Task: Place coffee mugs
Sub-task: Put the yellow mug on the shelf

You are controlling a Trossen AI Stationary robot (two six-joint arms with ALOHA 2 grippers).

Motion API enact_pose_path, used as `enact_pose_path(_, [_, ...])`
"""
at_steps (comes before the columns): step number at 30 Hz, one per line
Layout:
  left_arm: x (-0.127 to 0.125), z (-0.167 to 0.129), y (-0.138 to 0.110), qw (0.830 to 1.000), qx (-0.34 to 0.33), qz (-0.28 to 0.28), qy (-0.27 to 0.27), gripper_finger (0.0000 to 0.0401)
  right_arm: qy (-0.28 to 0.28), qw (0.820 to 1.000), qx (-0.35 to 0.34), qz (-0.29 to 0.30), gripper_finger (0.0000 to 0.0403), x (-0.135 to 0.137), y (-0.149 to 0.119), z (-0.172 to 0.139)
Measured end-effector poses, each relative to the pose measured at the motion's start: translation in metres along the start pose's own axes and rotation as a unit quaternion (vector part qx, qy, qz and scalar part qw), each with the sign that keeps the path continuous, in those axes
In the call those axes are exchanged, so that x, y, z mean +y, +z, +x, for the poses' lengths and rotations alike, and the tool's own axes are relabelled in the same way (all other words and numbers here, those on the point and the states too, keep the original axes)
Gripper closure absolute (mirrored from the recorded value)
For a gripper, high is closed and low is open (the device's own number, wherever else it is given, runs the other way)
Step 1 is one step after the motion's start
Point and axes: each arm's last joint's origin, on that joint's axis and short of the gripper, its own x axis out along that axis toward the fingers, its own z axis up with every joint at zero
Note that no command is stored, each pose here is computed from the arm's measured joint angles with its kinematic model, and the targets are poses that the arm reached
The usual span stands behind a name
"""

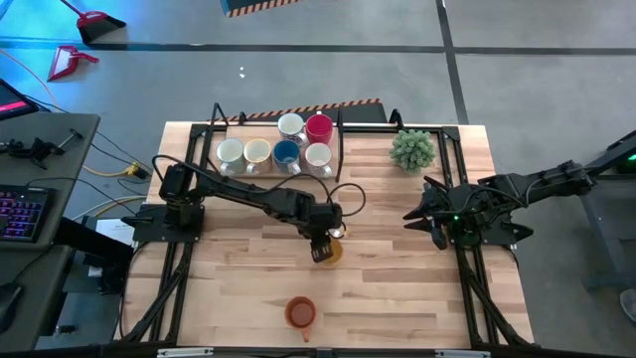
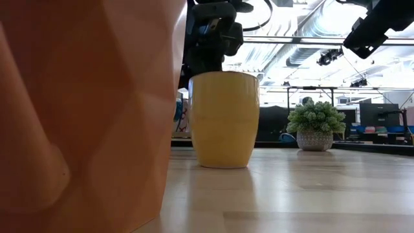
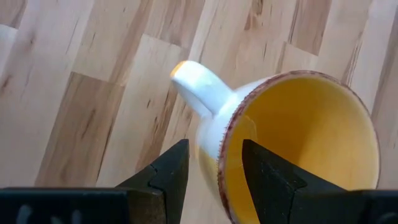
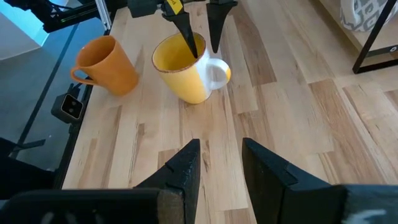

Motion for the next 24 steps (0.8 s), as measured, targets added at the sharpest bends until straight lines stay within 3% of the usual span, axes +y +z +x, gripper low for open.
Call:
enact_pose_path(5, [0.001,0.005,-0.001,1.000,0.006,0.004,0.007,0.0268,0.000,1.000,0.000,-0.009,0.0304,0.000,0.000,0.000])
enact_pose_path(14, [0.003,0.022,-0.004,0.999,0.032,0.008,0.003,0.0311,-0.005,1.000,0.011,-0.011,0.0304,-0.001,-0.002,0.000])
enact_pose_path(20, [0.006,0.021,-0.003,0.999,0.025,0.027,0.018,0.0381,-0.006,1.000,0.014,-0.016,0.0304,-0.001,-0.003,0.000])
enact_pose_path(24, [0.008,0.021,-0.001,0.999,0.021,0.031,0.019,0.0392,-0.006,1.000,0.014,-0.020,0.0304,-0.001,-0.003,0.000])
